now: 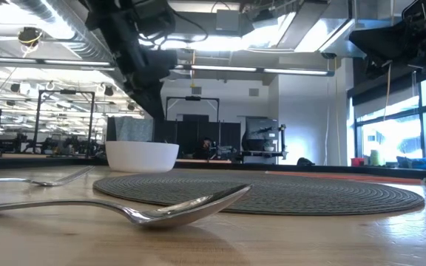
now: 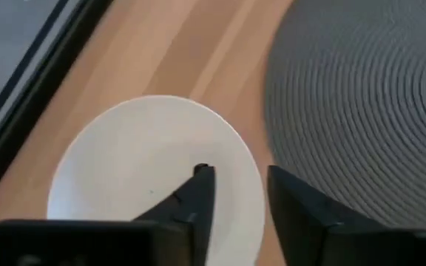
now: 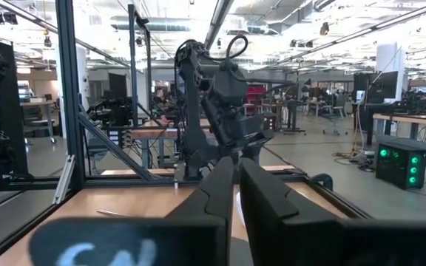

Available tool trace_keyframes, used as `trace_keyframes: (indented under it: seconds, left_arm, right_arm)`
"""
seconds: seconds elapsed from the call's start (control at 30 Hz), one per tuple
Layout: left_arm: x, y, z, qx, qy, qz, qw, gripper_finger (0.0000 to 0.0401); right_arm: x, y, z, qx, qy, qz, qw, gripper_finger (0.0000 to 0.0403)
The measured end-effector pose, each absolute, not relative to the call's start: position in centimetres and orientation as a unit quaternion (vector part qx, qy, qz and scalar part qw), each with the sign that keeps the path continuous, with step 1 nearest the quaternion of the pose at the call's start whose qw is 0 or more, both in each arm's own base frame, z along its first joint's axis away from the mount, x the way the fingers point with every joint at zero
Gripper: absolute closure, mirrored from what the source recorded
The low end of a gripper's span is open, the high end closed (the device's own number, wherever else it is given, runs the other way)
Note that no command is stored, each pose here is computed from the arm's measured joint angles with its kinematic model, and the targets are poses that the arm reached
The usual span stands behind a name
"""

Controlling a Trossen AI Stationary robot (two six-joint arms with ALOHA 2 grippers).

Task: Pick & Place Utensil
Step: Put the white bowl on the center of the table mat

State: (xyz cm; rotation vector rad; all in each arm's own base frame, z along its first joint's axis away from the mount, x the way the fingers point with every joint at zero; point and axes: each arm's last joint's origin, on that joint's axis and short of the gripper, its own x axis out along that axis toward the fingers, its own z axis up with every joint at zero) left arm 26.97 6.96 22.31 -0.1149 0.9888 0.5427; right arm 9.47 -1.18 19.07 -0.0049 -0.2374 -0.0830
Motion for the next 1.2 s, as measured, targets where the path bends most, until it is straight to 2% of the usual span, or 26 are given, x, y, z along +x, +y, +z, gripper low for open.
trace_keyframes:
  seconds: [0.13,0.23,0.63,0.93,1.2]
  left_arm:
    - [26.9,6.7,22.6,-0.082,0.484,0.227,0.841,0.0231]
    - [26.8,6.7,22.5,-0.11,0.482,0.241,0.835,0.022]
    - [26.4,8.7,22.1,-0.191,0.469,0.274,0.817,0.0234]
    - [28.4,9.3,19.3,-0.156,0.529,0.195,0.811,0.0235]
    - [30.1,10.1,19.2,-0.133,0.541,0.225,0.799,0.0235]
  right_arm:
    - [9.5,-1.2,19.1,-0.003,-0.118,-0.041,0.992,0.0375]
    - [9.5,-1.2,19.1,-0.003,-0.118,-0.041,0.992,0.0375]
    - [9.5,-1.2,19.1,-0.002,-0.119,-0.041,0.992,0.0375]
    - [9.5,-1.2,19.1,-0.002,-0.119,-0.042,0.992,0.0375]
    - [9.5,-1.2,19.1,-0.002,-0.118,-0.042,0.992,0.0375]
